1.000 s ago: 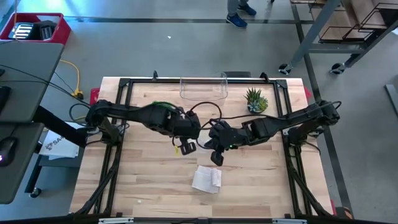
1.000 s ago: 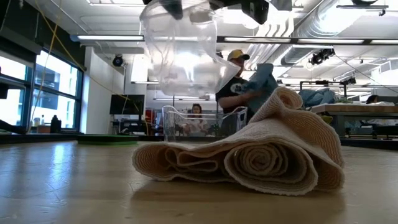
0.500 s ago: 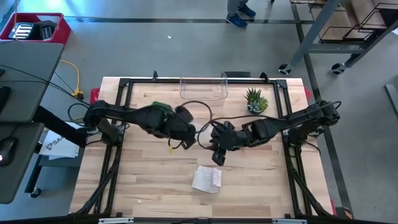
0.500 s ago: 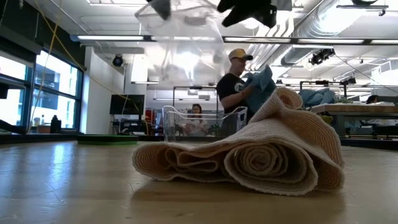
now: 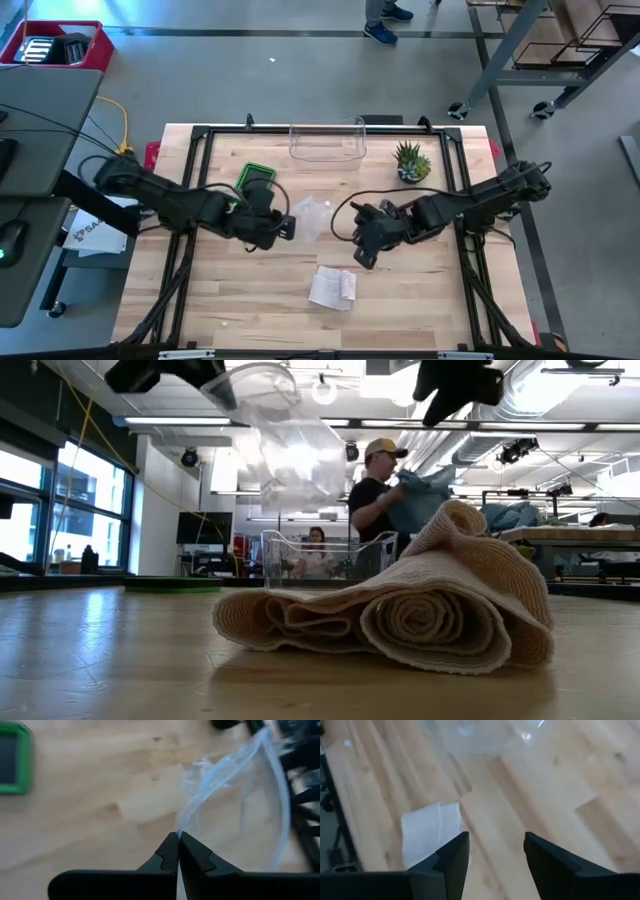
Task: Roll bandage
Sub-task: Put the rolled bandage into the transparent zip bag
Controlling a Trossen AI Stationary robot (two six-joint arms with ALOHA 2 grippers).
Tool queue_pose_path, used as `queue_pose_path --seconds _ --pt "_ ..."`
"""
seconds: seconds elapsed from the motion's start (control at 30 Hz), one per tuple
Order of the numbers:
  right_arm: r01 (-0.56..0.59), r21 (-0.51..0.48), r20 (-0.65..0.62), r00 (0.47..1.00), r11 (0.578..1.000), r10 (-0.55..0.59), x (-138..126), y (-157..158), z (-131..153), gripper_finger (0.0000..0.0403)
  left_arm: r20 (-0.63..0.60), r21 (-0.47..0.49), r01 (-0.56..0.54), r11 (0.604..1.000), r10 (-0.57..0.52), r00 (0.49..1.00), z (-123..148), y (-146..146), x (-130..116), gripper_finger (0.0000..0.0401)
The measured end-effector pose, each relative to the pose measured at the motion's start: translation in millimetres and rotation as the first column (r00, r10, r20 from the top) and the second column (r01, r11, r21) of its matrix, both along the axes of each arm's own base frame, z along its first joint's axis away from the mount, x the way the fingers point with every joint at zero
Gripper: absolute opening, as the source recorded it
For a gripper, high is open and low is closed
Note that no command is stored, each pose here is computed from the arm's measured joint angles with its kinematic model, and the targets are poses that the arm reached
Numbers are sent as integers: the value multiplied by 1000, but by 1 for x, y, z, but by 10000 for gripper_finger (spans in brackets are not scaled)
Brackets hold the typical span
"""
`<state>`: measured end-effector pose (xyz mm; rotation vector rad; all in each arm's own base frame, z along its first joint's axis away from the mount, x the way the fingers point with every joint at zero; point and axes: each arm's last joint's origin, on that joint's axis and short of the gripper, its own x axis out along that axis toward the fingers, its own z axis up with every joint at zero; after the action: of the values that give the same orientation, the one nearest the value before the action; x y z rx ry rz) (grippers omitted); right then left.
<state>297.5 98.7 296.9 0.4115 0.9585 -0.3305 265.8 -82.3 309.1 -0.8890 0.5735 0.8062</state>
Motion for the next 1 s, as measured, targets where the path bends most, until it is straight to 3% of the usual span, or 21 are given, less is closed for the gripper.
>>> queue_pose_path --seconds 0.13,0.3,0.4,0.53,0.6,0.7,0.83,0.9,1.0 --pt "42 53 -39 998 998 -40 -10 16 -2 181 -11 -56 -16 998 15 1000 -14 -5 -11 0" --pt "249 138 -128 964 959 -232 -33 40 -25 181 -70 -42 -95 995 92 993 -18 -25 -36 0" --pt "372 330 -167 928 868 -334 -40 60 -50 181 -171 -30 -172 985 165 971 -30 -39 -53 0" --pt "341 649 -70 917 680 -393 -32 84 -67 181 -219 -80 -246 966 224 950 -49 -63 -60 0" --pt "378 692 -70 883 615 -464 -30 89 -73 181 -231 -102 -257 961 229 946 -58 -75 -61 0" --pt "484 645 -142 836 591 -530 -34 90 -84 181 -244 -126 -254 959 219 945 -66 -85 -59 0" --pt "486 685 -115 807 542 -579 -30 95 -76 181 -201 -159 -248 956 214 956 -66 -88 -56 0" --pt "486 669 -101 808 561 -580 -31 95 -78 181 -180 -159 -247 956 218 959 -64 -87 -55 0" --pt "457 628 -60 835 630 -546 -33 94 -80 181 -178 -157 -251 955 222 959 -64 -86 -54 0"
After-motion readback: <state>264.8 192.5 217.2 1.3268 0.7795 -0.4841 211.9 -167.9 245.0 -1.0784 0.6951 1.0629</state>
